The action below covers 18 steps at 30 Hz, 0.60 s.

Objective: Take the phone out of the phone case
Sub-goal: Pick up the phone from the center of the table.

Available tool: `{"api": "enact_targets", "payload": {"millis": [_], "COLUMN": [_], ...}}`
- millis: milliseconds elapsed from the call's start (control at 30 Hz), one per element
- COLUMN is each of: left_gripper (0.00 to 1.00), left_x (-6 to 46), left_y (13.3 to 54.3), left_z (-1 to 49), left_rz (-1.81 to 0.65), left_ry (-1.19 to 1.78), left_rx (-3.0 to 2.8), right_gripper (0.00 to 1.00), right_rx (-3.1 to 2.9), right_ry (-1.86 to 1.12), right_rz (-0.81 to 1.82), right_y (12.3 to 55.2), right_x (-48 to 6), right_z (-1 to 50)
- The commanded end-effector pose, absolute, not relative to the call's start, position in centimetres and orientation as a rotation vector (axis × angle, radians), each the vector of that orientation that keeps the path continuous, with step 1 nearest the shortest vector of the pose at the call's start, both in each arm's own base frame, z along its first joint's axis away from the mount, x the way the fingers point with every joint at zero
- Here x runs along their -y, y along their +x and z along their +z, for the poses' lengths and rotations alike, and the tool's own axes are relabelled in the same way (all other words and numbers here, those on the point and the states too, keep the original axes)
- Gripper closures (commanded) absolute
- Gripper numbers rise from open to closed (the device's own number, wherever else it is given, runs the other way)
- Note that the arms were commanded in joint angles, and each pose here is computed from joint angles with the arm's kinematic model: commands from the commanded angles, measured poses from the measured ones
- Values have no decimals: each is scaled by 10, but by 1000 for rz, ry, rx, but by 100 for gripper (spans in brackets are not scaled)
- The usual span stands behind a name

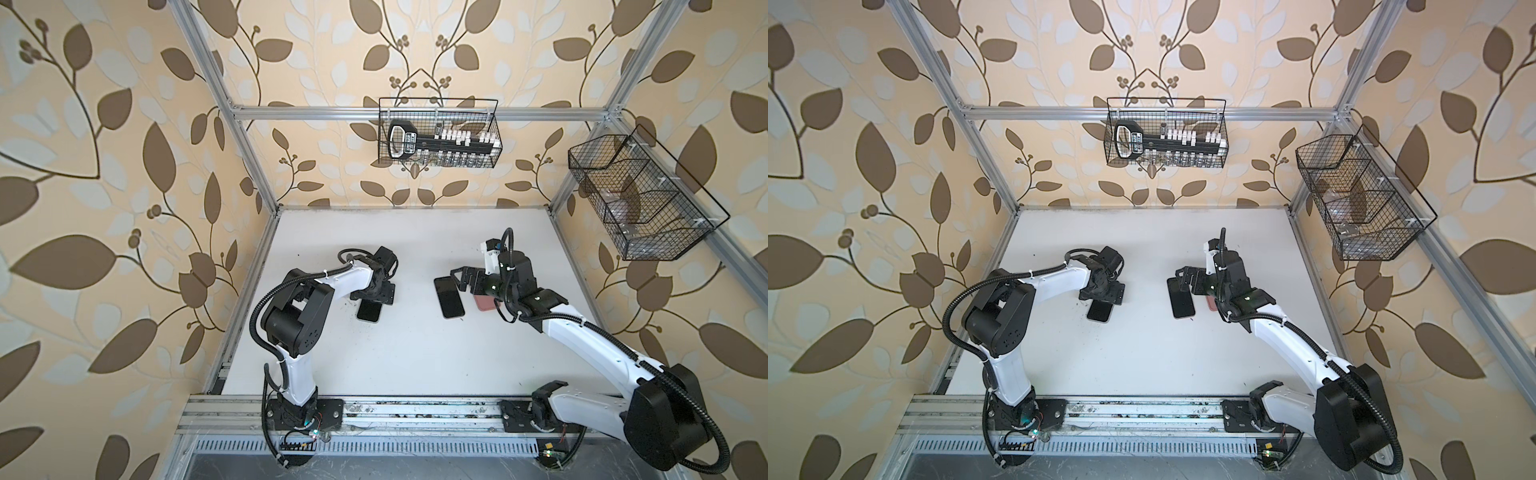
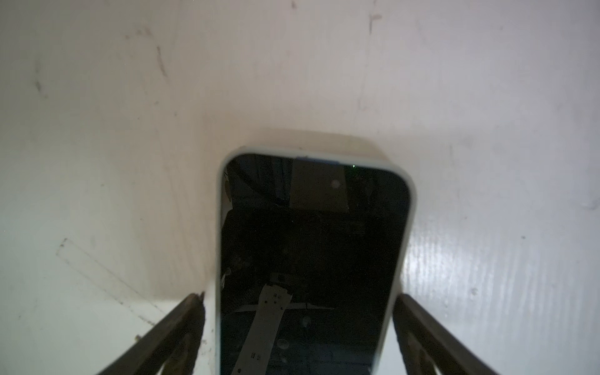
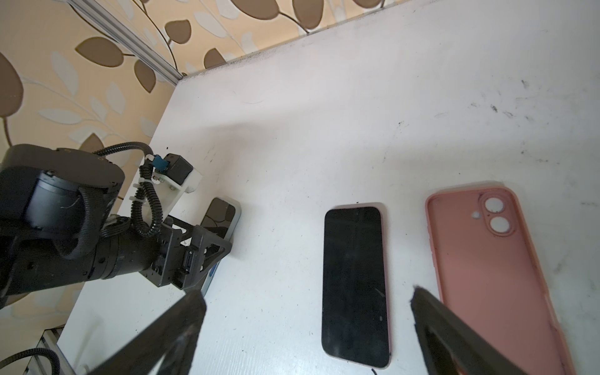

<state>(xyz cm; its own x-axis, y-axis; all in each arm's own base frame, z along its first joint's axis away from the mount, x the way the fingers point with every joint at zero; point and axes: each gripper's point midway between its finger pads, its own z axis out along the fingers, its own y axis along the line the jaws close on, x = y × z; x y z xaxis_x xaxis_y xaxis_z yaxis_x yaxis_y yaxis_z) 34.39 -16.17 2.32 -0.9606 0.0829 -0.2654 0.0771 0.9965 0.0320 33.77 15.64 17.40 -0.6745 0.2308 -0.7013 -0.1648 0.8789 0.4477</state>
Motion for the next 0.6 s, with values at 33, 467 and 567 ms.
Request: {"api": "enact_targets", "payload": {"millis": [33, 467, 567], "left_gripper": [9, 12, 20], "left_x": [156, 160, 160], "left_y": [347, 344, 345], "left_z": [24, 21, 17], "left_rz": [45, 4, 13], "left_ry": [124, 101, 104], "left_rx": [-2868, -2889, -2889], "right_gripper": [0, 0, 0], "right_rx": [-2233, -2230, -2229], "right_ry": [34, 31, 32], "right_rz": [622, 618, 621], "right_y": [333, 334, 334], "right_x": [-155, -153, -153], "right_z": [170, 171, 172]}}
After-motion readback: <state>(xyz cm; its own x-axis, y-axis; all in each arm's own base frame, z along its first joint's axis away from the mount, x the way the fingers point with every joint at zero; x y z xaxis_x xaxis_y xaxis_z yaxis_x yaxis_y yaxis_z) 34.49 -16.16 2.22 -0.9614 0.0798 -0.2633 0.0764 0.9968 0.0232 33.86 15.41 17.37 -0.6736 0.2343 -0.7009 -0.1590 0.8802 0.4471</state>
